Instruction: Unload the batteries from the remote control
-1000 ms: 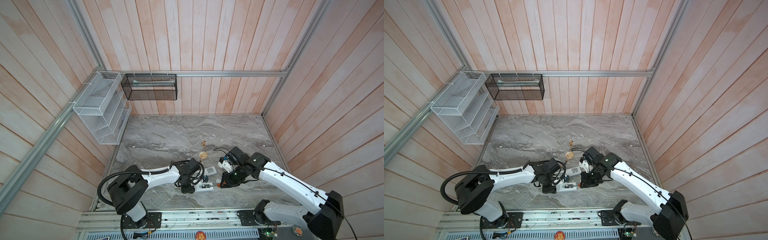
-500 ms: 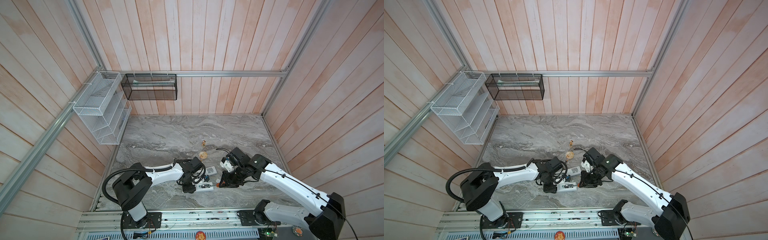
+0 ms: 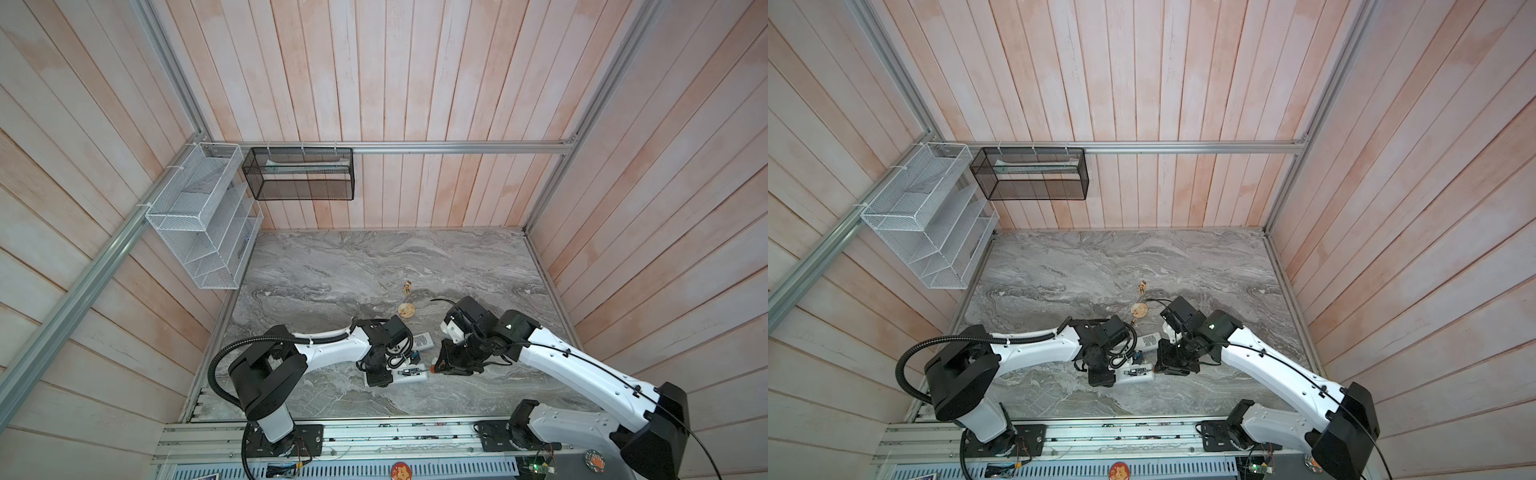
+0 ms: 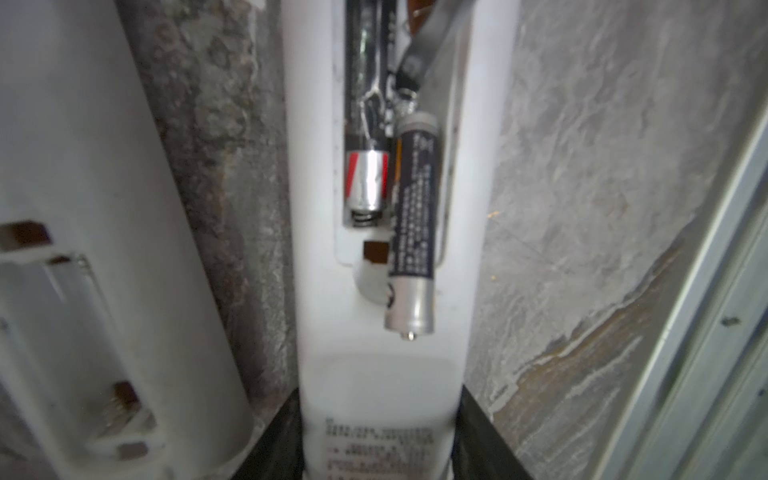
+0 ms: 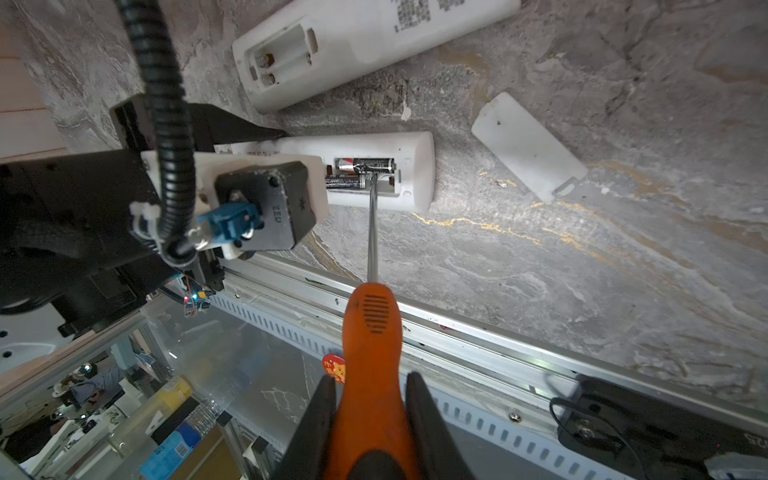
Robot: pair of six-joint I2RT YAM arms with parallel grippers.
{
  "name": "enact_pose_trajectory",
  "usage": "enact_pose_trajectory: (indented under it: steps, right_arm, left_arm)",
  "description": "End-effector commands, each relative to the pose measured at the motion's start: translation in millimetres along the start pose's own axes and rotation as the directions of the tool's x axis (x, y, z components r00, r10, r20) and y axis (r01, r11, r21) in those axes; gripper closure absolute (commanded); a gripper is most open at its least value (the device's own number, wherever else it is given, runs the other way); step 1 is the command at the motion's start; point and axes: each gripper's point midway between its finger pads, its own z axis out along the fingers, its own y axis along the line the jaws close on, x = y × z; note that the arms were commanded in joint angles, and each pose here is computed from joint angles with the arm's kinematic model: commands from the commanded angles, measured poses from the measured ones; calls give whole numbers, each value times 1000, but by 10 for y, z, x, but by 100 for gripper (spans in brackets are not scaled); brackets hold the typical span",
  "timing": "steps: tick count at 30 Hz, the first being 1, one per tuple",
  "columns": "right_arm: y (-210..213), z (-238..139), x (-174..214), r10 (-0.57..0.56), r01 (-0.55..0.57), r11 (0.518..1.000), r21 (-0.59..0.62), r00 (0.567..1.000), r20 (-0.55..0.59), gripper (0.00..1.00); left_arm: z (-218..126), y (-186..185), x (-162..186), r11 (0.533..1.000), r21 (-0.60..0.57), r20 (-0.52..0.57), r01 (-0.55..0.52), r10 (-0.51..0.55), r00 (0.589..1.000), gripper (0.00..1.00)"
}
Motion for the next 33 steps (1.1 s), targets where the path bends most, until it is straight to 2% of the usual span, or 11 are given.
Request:
enact_pose_trajectory:
  steps: [1,8,14,19,24,27,30,33]
  right_arm:
    - [12,170,-250,-17,13,1000,17,978,206,100]
    - [-25,419,82,-38,59,995,-79,967,251,100]
    - [-62,373,103,-30,44,998,-46,965,261,100]
    - [86,303,32,-96,107,994,-25,957,272,100]
    - [397,304,24,-148,167,983,-70,963,223,100]
    - [393,205,-31,-130,133,991,-5,975,180,100]
    - [256,167,-22,-103,100,994,51,993,55,100]
    - [147,94,-71,-78,75,992,100,997,24,100]
  left_arm:
    - [320,-43,337,994,31,-134,103,-98,986,84]
    - [335,-81,306,986,93,-114,138,-127,985,85]
    - [336,-85,307,982,106,-120,157,-144,982,85]
    - [341,-115,263,978,129,-99,162,-150,984,85]
    - [266,-175,160,968,187,-54,166,-158,986,86]
    - [215,-168,139,963,203,-46,177,-171,984,86]
    - [223,-134,173,967,184,-64,178,-169,984,86]
    - [247,-97,186,968,168,-78,188,-177,981,86]
